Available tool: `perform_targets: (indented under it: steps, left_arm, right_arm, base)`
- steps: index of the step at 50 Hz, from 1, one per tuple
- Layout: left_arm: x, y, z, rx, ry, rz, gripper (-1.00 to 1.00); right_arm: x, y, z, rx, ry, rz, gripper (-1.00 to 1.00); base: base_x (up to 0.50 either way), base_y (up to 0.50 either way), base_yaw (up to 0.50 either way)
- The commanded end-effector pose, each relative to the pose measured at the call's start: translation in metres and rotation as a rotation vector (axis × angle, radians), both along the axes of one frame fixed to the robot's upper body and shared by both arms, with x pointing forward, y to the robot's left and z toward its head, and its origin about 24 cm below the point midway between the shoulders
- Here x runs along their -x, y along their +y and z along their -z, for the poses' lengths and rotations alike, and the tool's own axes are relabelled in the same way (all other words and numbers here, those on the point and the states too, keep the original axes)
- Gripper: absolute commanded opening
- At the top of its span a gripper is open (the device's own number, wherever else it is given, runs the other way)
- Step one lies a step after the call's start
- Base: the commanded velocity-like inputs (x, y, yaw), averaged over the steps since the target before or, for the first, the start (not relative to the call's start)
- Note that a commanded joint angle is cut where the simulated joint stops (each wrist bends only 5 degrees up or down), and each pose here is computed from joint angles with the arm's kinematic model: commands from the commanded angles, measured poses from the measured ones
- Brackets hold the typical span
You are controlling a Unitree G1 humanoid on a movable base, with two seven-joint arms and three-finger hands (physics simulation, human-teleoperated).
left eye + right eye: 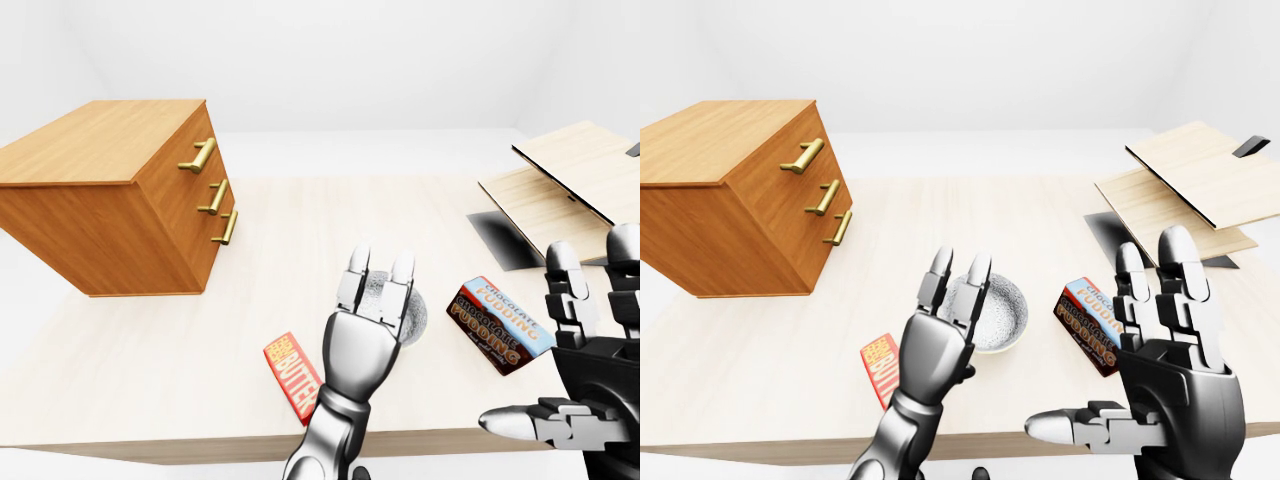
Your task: Close the top drawer of the cabinet and put the bowl on top of it.
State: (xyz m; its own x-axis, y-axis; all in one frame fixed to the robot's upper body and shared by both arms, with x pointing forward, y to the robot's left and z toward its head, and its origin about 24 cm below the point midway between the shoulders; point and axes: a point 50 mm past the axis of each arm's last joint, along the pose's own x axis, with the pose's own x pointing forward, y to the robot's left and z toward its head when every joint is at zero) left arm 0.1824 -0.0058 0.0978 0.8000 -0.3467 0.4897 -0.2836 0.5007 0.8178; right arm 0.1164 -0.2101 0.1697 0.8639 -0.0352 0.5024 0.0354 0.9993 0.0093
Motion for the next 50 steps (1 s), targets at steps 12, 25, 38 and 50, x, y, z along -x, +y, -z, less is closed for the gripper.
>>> perform_targets:
  steps: [12,25,38,50]
  left_arm:
    - [-0.006,-0.004,0.016,-0.043,0.045,-0.012,1.0]
    - [-0.022,-0.004,0.034,-0.08,0.106,-0.043,1.0]
    - [-0.023,-0.005,0.037,-0.091,0.119,-0.044,1.0]
    - [-0.03,-0.004,0.048,-0.096,0.152,-0.061,1.0]
  right_arm:
    - [0.0,0.0,0.0,0.002,-0.002,-0.003,1.0]
    - [0.0,0.0,0.0,0.002,0.0,-0.007,1.0]
    - [-0.001,0.0,0.001,0.001,0.003,-0.01,1.0]
    - [0.0,0.001,0.002,0.002,0.008,-0.016,1.0]
  base:
    - [0.0,0.0,0.0]
    - [0.0,0.0,0.0]
    - [0.0,0.0,0.0]
    - [0.0,0.0,0.0]
